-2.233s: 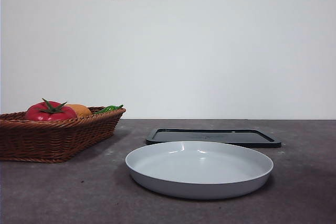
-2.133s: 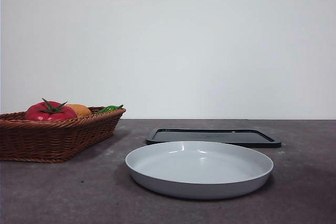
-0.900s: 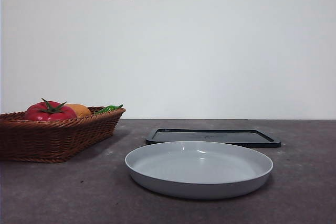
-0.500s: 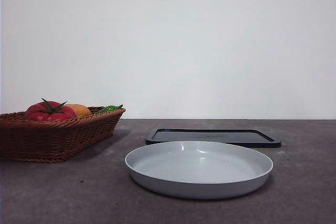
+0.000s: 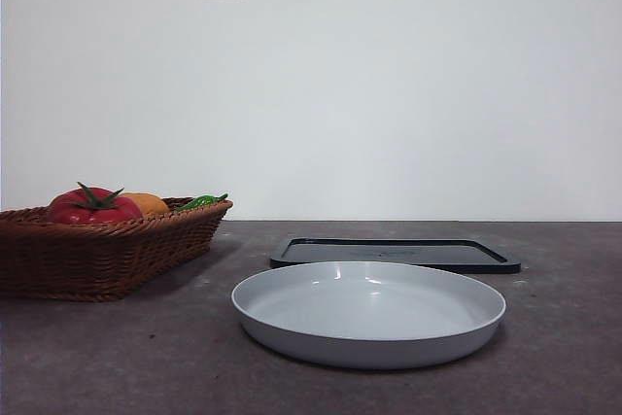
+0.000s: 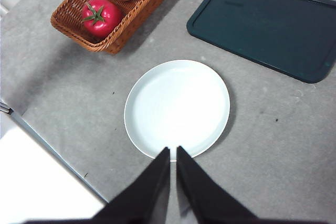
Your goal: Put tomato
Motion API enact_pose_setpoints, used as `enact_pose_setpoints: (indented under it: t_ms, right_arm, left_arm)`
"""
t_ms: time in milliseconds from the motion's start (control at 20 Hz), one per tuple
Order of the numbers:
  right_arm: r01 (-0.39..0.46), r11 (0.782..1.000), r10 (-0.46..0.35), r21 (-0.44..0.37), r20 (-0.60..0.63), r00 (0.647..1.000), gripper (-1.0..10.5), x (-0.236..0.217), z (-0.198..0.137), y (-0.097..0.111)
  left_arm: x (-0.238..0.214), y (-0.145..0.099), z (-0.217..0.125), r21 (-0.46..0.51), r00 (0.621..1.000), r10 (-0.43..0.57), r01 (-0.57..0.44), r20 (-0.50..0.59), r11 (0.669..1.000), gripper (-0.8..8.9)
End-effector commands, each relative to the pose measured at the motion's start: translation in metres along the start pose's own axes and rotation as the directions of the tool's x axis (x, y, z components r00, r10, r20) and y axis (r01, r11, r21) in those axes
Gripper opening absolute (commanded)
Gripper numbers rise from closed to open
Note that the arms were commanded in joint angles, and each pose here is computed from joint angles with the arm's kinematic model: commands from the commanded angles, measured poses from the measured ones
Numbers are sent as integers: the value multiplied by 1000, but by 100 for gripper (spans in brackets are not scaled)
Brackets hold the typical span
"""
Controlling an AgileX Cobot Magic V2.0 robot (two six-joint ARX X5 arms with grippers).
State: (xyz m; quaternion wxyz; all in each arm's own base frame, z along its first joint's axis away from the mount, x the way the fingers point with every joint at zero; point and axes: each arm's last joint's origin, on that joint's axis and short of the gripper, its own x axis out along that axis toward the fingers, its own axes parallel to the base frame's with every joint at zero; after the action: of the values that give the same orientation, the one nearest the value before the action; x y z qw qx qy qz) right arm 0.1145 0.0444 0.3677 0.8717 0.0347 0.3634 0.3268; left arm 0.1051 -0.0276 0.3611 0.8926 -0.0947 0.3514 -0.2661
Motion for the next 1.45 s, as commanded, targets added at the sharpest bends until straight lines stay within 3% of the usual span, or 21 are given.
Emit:
enact_pose_setpoints:
  t_ms: [50, 150, 250, 350, 850, 1450]
  right_arm:
    - [-3, 1000, 3, -27, 22, 1000, 183, -3, 5, 2]
    - [-2, 1000, 3, -29, 27, 1000, 358, -3, 6, 2]
    - [-2, 1000, 3, -28, 31, 1000, 437, -3, 6, 2]
    - [-2, 1000, 3, -29, 32, 999, 443, -3, 7, 2]
    - [4, 1000, -3, -31, 39, 999, 465, -3, 7, 2]
    - [4, 1000, -3, -31, 39, 999, 465, -3, 7, 2]
  left_arm:
    - [-2, -2, 5, 33, 1000, -6, 5, 20, 999, 219]
    - [-2, -2, 5, 36, 1000, -6, 5, 26, 999, 337]
    - [-1, -2, 6, 36, 1000, -5, 4, 26, 999, 395]
    - [1, 0, 7, 31, 1000, 6, -6, 18, 999, 447]
    - [56, 24, 39, 36, 995, 93, -91, -31, 995, 448]
    - [179, 56, 50, 269, 931, 297, -237, -211, 934, 447]
